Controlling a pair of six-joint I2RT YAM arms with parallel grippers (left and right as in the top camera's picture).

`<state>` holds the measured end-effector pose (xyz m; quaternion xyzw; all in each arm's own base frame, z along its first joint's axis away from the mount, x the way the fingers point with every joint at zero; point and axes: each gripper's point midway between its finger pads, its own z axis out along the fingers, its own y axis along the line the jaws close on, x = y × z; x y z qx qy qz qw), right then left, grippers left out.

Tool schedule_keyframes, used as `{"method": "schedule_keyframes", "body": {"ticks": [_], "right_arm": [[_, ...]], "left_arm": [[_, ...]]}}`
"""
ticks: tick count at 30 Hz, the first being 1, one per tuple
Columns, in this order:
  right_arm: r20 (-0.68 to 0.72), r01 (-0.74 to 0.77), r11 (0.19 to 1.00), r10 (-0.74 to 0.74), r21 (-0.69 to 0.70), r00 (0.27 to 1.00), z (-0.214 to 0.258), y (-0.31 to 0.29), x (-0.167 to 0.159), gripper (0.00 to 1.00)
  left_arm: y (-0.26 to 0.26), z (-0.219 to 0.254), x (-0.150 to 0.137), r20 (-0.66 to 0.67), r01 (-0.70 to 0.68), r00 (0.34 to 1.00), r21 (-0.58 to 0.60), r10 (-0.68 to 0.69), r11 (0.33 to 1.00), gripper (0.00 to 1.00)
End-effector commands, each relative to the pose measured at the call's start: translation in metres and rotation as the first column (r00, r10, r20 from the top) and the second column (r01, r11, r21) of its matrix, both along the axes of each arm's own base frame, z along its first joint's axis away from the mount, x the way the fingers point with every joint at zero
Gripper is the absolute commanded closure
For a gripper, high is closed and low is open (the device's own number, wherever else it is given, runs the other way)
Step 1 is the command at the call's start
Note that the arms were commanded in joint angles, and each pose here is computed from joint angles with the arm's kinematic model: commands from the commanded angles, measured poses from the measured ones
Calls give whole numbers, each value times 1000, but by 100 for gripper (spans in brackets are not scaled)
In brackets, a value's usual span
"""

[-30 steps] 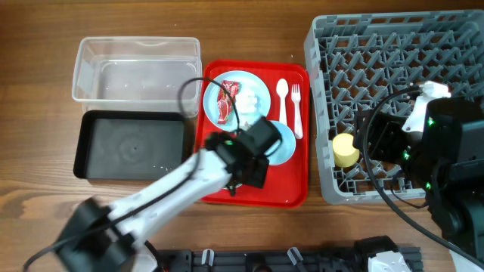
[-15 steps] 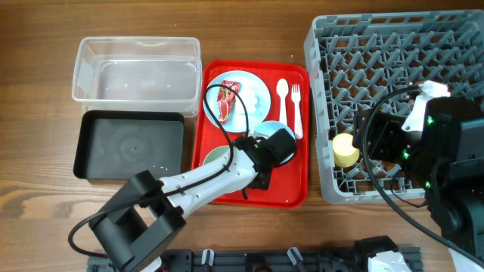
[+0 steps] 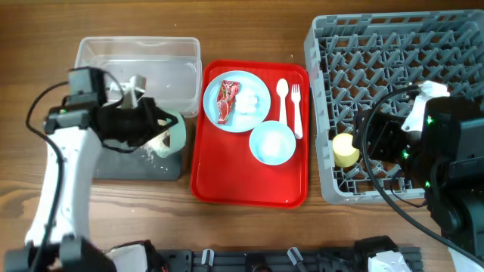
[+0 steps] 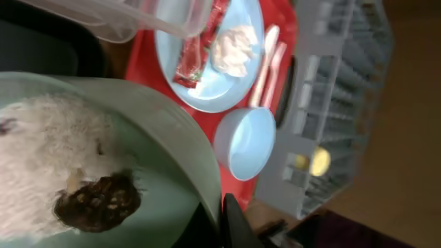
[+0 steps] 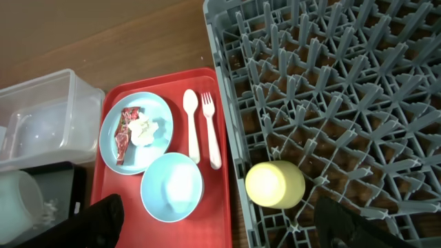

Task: Sort waste into correct bins and load items into the dishwasher rack
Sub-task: 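Grasp the green bowl with the left gripper and tip rice onto black tray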

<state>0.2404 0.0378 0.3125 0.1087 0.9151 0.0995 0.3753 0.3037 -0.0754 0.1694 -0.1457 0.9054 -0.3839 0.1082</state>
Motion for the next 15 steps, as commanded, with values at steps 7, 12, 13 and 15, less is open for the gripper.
{"method": "schedule_keyframes", "body": {"ticks": [7,12,13,15], "right_arm": [[1,-14,1000,13,10,1000,2,3,-1,11],[2,-15,1000,15,8,1000,2,3,-1,11],[6,-15,1000,15,9,1000,3,3,0,11],[3,-15,1000,15,9,1000,2,3,0,11]], "left_arm": [[47,1,11,39,-76,992,-560,118,825,96],[54,5,9,88,-63,987,-565,136,823,96],[54,3,7,38,-92,990,-573,139,814,96],[50,6,3,106,-37,988,-558,116,829,96]]}}
